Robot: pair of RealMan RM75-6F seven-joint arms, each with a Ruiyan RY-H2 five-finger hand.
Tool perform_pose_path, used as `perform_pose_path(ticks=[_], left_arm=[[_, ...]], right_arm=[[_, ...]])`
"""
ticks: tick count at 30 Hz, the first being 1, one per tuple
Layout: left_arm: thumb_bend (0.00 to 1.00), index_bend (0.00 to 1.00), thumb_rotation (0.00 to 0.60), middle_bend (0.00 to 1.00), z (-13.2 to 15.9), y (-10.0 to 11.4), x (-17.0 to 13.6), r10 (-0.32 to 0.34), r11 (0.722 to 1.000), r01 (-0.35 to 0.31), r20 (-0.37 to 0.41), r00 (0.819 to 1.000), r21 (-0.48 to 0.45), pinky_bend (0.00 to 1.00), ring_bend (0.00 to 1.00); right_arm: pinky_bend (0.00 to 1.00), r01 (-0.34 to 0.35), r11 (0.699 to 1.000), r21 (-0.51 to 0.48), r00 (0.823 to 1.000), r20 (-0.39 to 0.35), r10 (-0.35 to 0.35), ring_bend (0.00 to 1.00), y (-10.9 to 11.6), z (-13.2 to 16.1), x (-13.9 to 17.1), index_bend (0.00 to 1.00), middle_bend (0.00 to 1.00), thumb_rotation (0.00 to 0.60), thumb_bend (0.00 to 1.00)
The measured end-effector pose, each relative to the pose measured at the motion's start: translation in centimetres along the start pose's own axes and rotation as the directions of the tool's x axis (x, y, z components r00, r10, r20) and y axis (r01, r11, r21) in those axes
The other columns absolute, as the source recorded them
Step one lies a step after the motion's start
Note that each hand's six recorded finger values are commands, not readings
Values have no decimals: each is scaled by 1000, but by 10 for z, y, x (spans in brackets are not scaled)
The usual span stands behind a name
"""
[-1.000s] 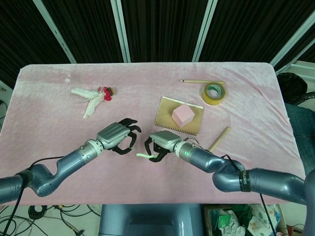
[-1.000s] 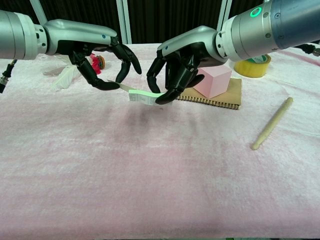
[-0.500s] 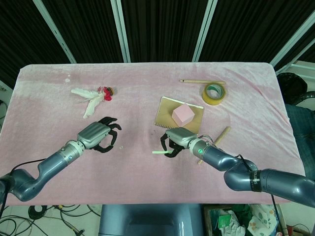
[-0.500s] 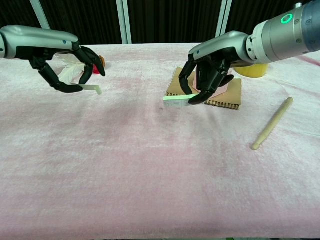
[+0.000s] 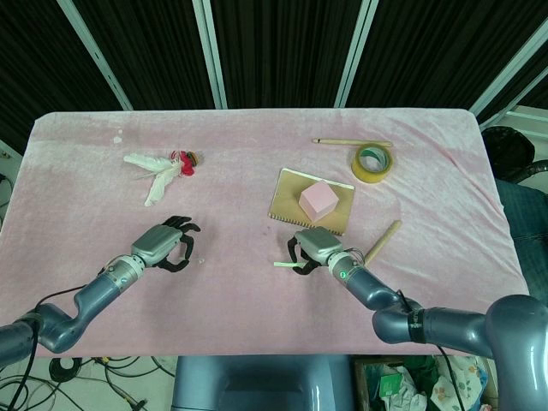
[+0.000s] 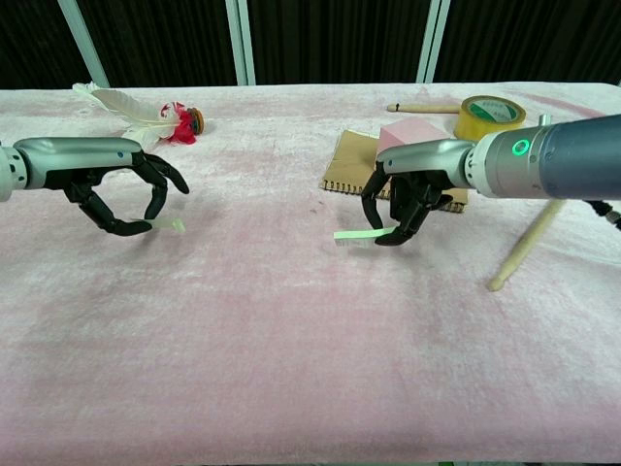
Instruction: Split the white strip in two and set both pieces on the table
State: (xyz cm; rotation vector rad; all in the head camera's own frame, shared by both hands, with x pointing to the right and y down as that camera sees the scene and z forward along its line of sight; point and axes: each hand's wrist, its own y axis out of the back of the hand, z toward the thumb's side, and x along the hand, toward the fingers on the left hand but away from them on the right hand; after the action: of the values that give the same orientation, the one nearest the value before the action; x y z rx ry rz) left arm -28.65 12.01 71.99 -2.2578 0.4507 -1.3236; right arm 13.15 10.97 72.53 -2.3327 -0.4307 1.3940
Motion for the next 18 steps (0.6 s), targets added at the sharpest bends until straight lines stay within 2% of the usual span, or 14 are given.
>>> perform_pose_path(ticks=[7,9,10,12,14,18], left_arm=[[511,603,600,141,11,-18,22,-1,998,1,14,1000,-57,0,0],[466,531,600,117,16,-18,27,-4,998,5,24,1000,-62,0,0],[420,456,600,100,18,-19,29,-6,998,8,28,1000,-63,0,0],[264,210,600,60,20,-20,32,-20,998,21,30,999,-55,0,0],[178,86,600,31,20,-22,33,-45,998,46,25,999,-38,0,0],[121,15,600,0,17,-25,35,-118,993,117,-1,993,17,0,0]], right_arm=[[943,6,1000,8,998,65,-6,1000,-17,-13,-13,737,1000,600,488],[941,5,1000,13,997,72,-6,1000,-18,-16,-15,706,1000,600,427],[939,4,1000,14,997,75,-5,1000,-18,-17,-15,649,1000,600,369],[935,-2,1000,19,997,79,0,1000,-18,-19,-14,505,1000,600,281],[931,-14,999,29,996,84,11,1000,-18,-20,-14,315,1000,600,203],[931,-53,997,52,994,100,48,1000,-16,-25,-11,124,1000,600,142]])
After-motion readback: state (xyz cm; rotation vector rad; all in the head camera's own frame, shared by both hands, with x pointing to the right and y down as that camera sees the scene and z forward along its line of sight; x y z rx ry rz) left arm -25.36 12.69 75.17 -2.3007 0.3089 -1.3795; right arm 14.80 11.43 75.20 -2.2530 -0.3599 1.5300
